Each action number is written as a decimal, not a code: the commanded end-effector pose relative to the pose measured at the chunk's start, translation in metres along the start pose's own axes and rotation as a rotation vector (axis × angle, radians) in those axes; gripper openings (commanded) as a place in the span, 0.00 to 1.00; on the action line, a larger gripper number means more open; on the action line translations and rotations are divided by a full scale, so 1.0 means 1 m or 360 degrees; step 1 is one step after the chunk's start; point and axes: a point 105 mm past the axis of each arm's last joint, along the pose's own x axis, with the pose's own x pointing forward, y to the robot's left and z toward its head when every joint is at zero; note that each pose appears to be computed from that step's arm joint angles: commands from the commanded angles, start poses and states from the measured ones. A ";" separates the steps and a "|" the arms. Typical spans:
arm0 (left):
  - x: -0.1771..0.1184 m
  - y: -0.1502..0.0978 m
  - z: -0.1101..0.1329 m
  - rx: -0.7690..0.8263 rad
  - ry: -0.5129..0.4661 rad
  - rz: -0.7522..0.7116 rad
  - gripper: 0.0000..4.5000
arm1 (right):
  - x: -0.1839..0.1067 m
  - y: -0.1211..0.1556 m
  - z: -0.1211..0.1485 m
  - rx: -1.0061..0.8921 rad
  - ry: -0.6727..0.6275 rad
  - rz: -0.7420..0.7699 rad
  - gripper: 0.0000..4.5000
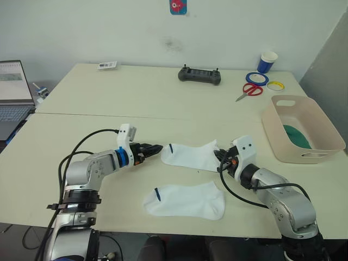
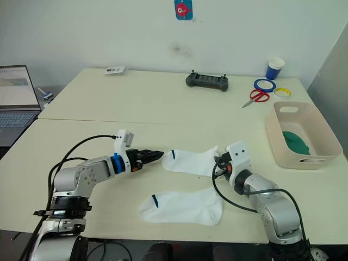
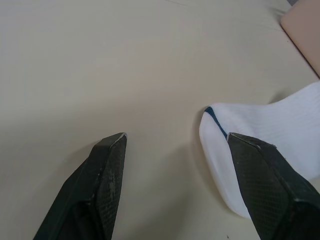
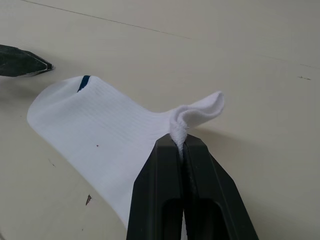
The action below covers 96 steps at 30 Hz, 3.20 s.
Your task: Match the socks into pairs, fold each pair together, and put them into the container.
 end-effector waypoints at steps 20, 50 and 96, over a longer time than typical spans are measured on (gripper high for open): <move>0.016 -0.025 -0.003 -0.0009 0.0080 -0.0142 0.01 | -0.002 0.004 0.009 -0.0044 -0.0061 0.0005 0.00; -0.112 -0.076 -0.061 -0.0258 0.0438 -0.0416 0.01 | -0.079 0.064 -0.015 0.0189 0.0114 0.0429 0.00; -0.108 -0.035 -0.033 0.0315 0.0182 -0.0146 0.57 | -0.077 0.046 -0.013 -0.0113 -0.0007 0.0292 0.71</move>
